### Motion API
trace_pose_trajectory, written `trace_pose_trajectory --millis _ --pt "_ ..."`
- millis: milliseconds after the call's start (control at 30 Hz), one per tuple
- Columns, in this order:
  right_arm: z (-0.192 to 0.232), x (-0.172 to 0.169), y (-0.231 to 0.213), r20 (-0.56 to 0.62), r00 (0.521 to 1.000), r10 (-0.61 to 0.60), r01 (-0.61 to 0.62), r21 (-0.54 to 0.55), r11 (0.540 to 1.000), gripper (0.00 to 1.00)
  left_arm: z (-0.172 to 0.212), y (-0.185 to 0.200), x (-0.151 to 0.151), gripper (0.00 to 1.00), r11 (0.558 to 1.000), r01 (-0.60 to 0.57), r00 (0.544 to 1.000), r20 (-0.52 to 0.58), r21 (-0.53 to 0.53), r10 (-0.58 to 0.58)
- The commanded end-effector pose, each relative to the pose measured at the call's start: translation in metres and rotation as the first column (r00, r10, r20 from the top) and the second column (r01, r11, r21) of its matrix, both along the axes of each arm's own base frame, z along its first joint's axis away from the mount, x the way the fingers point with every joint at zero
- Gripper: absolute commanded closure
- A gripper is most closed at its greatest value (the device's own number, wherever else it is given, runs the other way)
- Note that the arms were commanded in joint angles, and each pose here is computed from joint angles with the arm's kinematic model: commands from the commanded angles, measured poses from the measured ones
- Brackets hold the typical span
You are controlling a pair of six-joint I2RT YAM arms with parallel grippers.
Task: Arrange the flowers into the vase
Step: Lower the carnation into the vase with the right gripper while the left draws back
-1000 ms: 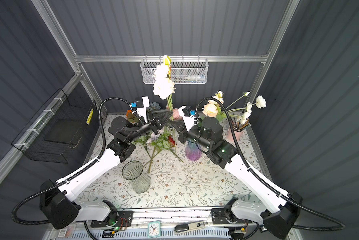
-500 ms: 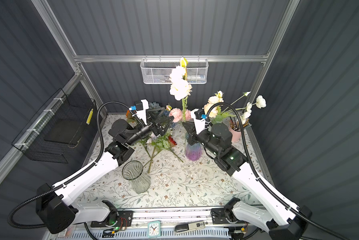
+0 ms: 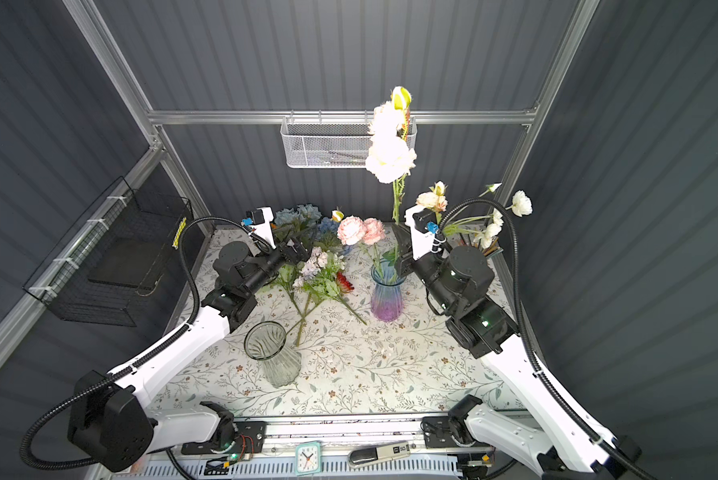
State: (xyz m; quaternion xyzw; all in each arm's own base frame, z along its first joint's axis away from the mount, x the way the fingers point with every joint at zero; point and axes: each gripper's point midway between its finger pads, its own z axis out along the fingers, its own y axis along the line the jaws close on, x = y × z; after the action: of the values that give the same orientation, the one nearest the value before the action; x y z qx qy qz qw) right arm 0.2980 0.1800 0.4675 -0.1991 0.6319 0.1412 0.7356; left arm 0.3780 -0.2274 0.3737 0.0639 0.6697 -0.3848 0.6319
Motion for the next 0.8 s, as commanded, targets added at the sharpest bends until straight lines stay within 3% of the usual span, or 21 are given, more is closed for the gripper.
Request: trace_pose_trajectory --millis 0,267,500,767 --pt "0.02 0.011 -0.002 0.083 0.995 -0.047 0.047 0.003 0.999 1.0 -0.005 0.002 0.002 0.0 1.0 -0.022 1.0 -0.02 0.004 0.022" --pt "-0.025 0.041 0.017 0.045 0.998 -0.04 0.041 -0.016 0.999 1.0 -0.012 0.008 0.001 0.0 0.998 -0.051 0.998 -0.024 0.038 0.052" --pt "-0.099 0.075 0.025 -0.097 0.991 -0.097 0.088 -0.089 0.992 1.0 -0.016 0.009 0.004 0.0 0.997 -0.06 0.998 -0.027 0.048 0.062" --pt "-0.162 0.083 0.022 -0.237 0.96 -0.147 0.12 -0.124 0.985 1.0 -0.019 0.007 0.007 0.0 0.997 -0.06 0.998 -0.034 0.05 0.061"
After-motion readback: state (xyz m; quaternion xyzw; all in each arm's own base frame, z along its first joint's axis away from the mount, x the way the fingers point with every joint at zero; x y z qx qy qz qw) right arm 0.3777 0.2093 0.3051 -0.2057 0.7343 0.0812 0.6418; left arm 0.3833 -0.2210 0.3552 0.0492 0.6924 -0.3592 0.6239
